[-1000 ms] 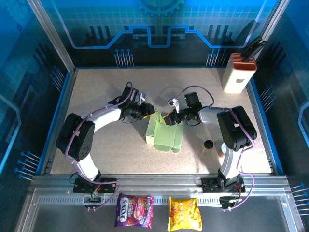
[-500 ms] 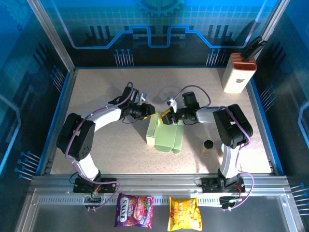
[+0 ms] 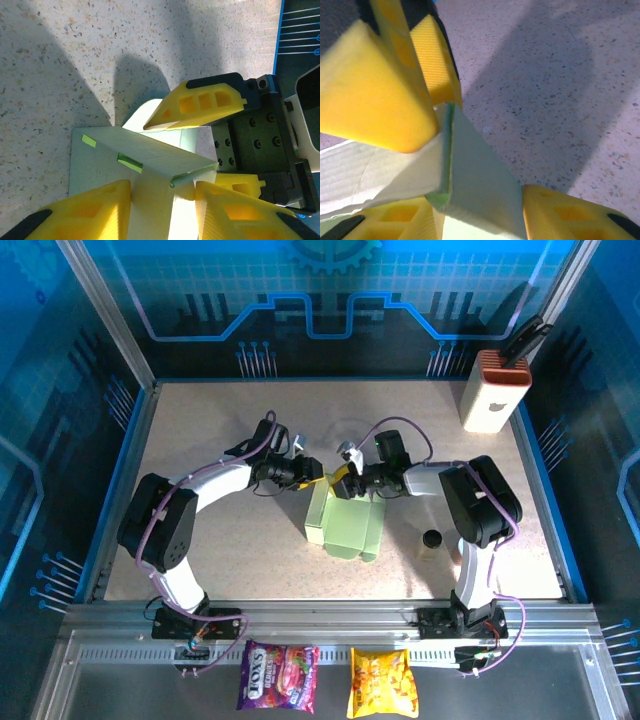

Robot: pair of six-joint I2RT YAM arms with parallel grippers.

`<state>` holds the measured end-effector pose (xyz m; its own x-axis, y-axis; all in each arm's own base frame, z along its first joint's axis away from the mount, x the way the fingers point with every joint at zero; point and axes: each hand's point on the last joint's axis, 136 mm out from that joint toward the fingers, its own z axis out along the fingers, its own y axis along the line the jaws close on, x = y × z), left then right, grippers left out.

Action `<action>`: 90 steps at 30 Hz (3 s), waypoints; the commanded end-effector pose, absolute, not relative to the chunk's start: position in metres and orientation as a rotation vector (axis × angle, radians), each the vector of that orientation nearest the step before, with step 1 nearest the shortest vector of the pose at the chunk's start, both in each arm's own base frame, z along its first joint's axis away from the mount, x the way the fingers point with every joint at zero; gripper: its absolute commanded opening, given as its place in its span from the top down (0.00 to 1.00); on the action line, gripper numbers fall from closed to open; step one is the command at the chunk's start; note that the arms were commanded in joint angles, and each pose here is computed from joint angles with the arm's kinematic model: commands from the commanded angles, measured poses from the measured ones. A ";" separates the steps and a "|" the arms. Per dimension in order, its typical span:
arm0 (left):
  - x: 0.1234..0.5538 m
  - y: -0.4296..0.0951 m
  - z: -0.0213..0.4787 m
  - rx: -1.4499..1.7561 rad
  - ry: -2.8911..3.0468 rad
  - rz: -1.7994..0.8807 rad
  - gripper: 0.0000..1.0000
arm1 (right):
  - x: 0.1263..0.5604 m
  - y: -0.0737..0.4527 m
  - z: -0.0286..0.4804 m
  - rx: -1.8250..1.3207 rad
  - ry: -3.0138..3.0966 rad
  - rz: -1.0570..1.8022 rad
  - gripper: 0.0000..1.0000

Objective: Fold the paper box

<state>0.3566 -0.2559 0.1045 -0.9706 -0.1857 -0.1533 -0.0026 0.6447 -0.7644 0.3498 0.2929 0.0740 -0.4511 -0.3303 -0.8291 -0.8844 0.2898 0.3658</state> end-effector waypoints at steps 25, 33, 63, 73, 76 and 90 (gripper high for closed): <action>0.336 -0.253 0.105 -0.125 2.666 -1.288 0.58 | 0.346 0.300 0.042 -0.950 2.007 0.687 0.96; 0.330 -0.248 0.118 -0.129 2.637 -1.282 0.51 | 0.355 0.300 0.029 -0.794 2.116 0.498 1.00; 0.322 -0.219 0.110 -0.121 2.727 -0.980 0.61 | 0.339 0.323 0.029 -0.642 1.957 0.662 0.81; 0.330 -0.221 0.135 -0.108 2.654 -0.992 0.53 | 0.328 0.310 0.049 -0.674 1.936 0.628 0.57; 0.332 -0.222 0.145 -0.047 2.660 -0.939 0.48 | 0.321 0.302 0.053 -0.690 1.956 0.607 0.52; 0.334 -0.243 0.136 0.306 2.839 -0.606 0.18 | 0.305 0.233 0.100 -0.503 2.018 0.416 0.41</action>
<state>0.3477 -0.2515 0.1517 -0.9449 0.0583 -0.3221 0.2145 0.8535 -0.4749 0.3034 0.2602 0.0998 -0.4040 -0.1729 -0.8983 -0.6015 0.7900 0.1185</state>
